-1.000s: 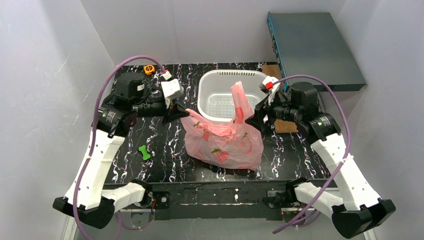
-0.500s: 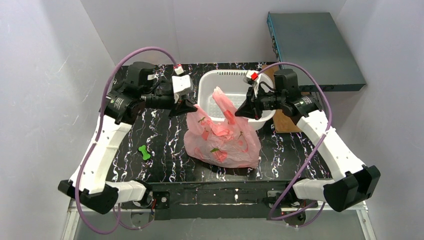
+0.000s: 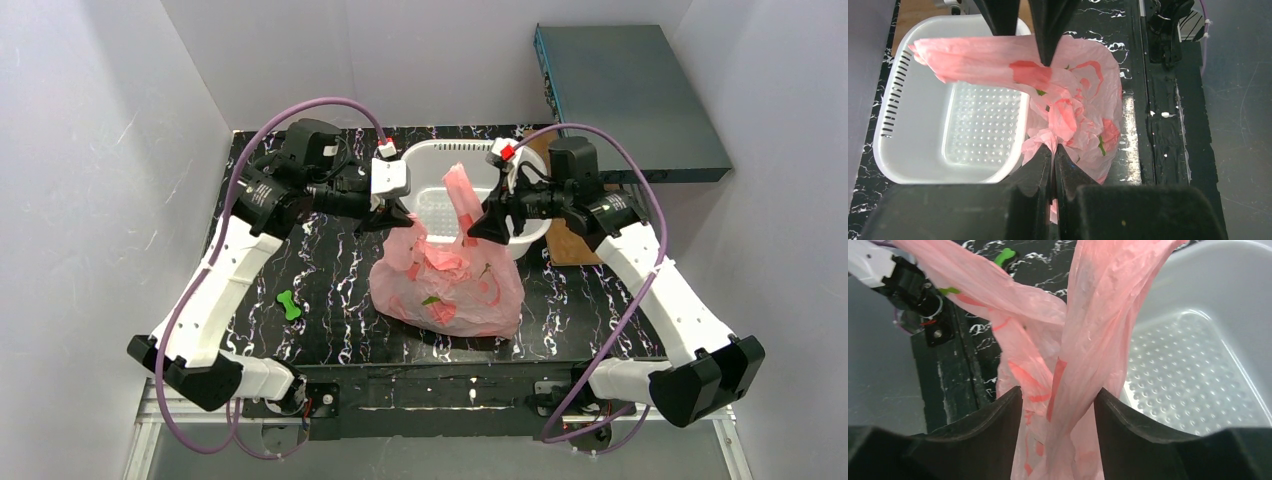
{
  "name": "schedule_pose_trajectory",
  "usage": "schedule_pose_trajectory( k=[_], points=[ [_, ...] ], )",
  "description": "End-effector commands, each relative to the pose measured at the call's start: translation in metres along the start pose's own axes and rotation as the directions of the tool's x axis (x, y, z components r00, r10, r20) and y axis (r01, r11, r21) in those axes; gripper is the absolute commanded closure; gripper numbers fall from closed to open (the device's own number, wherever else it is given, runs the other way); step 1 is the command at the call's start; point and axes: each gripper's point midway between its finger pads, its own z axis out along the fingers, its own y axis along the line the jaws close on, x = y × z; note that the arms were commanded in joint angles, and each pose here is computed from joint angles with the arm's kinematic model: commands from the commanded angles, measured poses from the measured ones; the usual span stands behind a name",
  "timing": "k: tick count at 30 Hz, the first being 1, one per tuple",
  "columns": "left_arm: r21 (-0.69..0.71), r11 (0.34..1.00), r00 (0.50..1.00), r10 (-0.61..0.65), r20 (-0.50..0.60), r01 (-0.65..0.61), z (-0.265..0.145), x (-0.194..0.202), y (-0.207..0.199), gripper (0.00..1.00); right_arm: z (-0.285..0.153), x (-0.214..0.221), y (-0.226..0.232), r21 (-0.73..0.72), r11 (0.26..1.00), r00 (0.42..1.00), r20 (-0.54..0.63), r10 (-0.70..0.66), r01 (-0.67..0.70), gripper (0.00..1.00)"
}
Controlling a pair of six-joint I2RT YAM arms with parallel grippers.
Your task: Place the fake fruits into the plastic bag and tie a complex knot
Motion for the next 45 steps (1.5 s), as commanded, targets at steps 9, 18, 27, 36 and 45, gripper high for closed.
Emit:
schedule_pose_trajectory(
  k=[9,18,27,36,45],
  points=[
    [0.050,0.998,0.999,0.040,0.018,-0.041,-0.009,-0.006,-0.020,1.00,-0.020,-0.003,-0.007,-0.073,0.997,1.000,0.017,0.024,-0.022,0.26],
    [0.069,0.997,0.999,0.038,0.000,-0.038,-0.008,-0.005,-0.021,1.00,-0.026,-0.007,-0.011,-0.068,0.997,0.998,0.049,0.046,-0.043,0.22],
    [0.070,0.997,0.999,0.038,-0.011,-0.037,-0.005,-0.001,-0.019,1.00,-0.020,-0.008,-0.039,-0.017,0.993,0.992,0.017,0.121,-0.121,0.20],
    [0.080,0.995,0.998,0.054,0.007,-0.055,-0.004,-0.006,-0.018,1.00,0.006,0.000,-0.040,-0.116,0.983,0.990,-0.008,0.141,-0.141,0.34],
    [0.079,0.995,0.998,0.058,0.030,-0.060,0.018,-0.020,-0.004,1.00,0.013,-0.022,0.017,-0.233,0.970,0.997,0.012,0.072,-0.067,0.99]
  ],
)
